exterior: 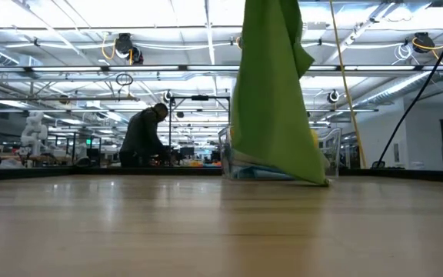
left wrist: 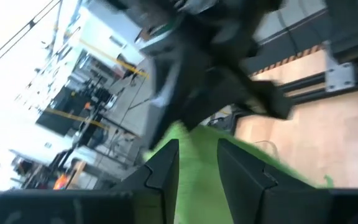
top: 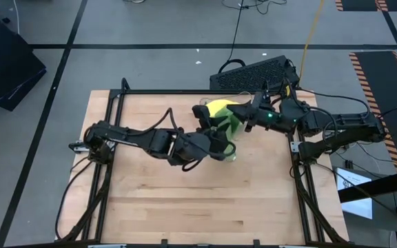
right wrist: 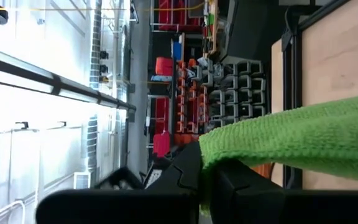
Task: Fold microfiber towels
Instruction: Fold the green towel
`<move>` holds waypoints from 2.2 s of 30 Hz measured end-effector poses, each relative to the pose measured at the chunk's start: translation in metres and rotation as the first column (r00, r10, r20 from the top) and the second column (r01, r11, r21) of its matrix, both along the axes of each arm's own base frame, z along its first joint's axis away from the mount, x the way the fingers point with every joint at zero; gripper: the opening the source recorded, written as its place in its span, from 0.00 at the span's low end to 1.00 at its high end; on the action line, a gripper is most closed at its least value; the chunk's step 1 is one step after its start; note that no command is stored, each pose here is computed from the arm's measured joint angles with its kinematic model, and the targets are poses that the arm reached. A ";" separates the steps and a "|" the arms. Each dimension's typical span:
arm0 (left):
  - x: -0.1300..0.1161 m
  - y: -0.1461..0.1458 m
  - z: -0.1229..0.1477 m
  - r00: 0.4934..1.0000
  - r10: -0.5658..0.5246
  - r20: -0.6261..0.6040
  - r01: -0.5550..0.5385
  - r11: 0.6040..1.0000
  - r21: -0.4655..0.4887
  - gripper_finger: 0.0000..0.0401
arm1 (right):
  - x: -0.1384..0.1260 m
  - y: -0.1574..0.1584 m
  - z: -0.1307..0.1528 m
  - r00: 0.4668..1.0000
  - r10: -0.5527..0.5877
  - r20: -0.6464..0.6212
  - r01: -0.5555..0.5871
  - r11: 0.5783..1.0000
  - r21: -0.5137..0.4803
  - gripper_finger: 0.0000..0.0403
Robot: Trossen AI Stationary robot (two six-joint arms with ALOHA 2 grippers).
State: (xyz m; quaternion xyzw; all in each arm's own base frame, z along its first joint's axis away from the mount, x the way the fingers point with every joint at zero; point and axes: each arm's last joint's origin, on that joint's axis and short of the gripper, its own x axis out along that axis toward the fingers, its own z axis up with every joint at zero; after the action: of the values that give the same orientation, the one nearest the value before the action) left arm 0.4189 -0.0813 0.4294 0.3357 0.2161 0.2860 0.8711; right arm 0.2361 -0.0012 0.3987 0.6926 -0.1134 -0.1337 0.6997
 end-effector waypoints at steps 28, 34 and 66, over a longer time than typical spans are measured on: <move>0.005 0.022 -0.001 1.000 -0.019 0.024 0.020 0.997 -0.072 0.03 | 0.000 0.000 -0.005 0.997 0.005 -0.071 -0.008 0.999 -0.042 0.03; -0.011 0.021 0.010 0.998 -0.049 0.051 0.056 0.988 -0.147 0.02 | -0.004 0.001 -0.004 0.990 0.072 -0.124 -0.090 0.984 -0.151 0.20; -0.043 0.092 0.010 0.986 0.127 0.105 0.002 0.627 -0.779 0.01 | -0.015 0.082 -0.150 0.810 0.067 -0.582 -0.577 0.269 -0.771 0.58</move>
State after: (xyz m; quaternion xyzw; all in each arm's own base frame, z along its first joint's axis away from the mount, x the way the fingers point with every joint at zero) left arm 0.3762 0.0109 0.4393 -0.1020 0.2636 0.2196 0.9337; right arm 0.2207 0.0809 0.2485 0.1264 0.1408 -0.0463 0.9808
